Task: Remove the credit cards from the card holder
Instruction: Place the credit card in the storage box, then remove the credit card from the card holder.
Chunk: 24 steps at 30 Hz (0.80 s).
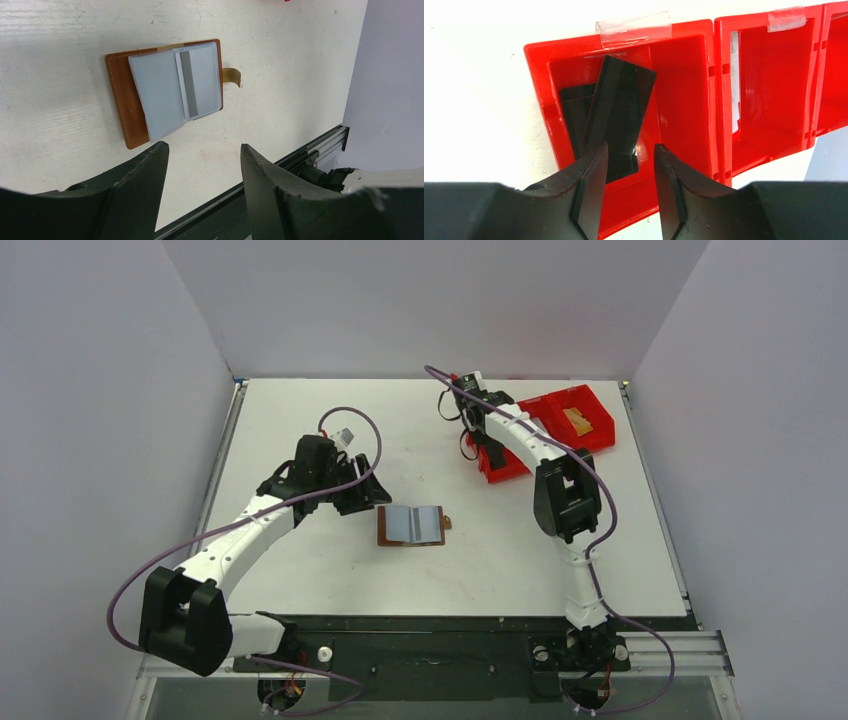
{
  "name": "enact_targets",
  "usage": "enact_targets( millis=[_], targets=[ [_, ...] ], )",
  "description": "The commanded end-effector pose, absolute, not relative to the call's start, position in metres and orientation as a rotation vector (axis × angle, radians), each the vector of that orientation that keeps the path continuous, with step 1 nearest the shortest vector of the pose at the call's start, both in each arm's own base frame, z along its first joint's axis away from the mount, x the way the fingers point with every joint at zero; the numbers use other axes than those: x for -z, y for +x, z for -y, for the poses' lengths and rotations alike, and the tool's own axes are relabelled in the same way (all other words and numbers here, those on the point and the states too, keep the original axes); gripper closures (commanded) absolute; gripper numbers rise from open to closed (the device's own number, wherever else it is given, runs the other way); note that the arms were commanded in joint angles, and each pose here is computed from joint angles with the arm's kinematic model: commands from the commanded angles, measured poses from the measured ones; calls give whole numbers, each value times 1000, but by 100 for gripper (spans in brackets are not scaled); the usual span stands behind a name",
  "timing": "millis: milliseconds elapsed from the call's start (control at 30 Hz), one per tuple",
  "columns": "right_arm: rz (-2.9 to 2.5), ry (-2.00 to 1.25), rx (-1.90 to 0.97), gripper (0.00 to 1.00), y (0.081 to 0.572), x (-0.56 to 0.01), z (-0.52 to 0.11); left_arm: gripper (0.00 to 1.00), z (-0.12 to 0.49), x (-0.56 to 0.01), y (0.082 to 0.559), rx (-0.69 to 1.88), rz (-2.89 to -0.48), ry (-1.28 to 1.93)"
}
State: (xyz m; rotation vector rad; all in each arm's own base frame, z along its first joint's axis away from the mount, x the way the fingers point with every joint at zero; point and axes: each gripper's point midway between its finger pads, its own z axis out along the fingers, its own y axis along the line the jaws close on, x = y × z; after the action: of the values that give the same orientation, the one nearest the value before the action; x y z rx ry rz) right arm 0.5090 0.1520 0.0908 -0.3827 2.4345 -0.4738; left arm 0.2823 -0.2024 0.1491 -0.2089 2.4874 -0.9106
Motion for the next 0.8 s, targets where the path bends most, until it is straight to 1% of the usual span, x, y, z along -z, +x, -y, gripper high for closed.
enact_targets(
  millis=[0, 100, 133, 167, 200, 233, 267, 300, 333, 367, 533, 600, 700, 767],
  targets=[
    [-2317, -245, 319, 63, 509, -168, -165, 48, 206, -176, 292, 929, -2407, -185],
    [-2302, -166, 247, 61, 499, -190, -166, 47, 207, -173, 293, 933, -2410, -189],
    [-2315, -160, 218, 59, 494, -189, -169, 48, 208, -173, 293, 937, -2410, -189],
    [-2302, -122, 172, 58, 489, -200, -170, 47, 209, -172, 293, 937, -2410, -189],
    [-2323, -119, 140, 58, 482, -195, -173, 48, 210, -170, 293, 938, -2413, -187],
    [-2309, -72, 95, 57, 476, -204, -177, 48, 211, -169, 294, 939, -2413, -187],
    [-2335, -68, 72, 57, 468, -197, -179, 47, 212, -169, 293, 943, -2414, -184],
    [-2326, -31, 29, 57, 461, -203, -185, 47, 213, -167, 294, 945, -2417, -184],
    [-2357, -35, 8, 57, 451, -191, -189, 47, 214, -166, 293, 945, -2421, -181],
    [-2348, -17, -36, 57, 442, -197, -197, 47, 215, -163, 294, 943, -2425, -180],
    [-2400, -49, -204, 58, 386, -174, -236, 48, 223, -155, 293, 956, -2444, -180],
    [-2419, -43, -297, 60, 368, -166, -252, 49, 227, -151, 292, 965, -2450, -179],
    [-2462, -26, -427, 71, 340, -150, -275, 53, 237, -142, 290, 977, -2467, -174],
    [-2466, -16, -486, 74, 329, -145, -286, 57, 242, -136, 290, 982, -2477, -184]
  ],
)
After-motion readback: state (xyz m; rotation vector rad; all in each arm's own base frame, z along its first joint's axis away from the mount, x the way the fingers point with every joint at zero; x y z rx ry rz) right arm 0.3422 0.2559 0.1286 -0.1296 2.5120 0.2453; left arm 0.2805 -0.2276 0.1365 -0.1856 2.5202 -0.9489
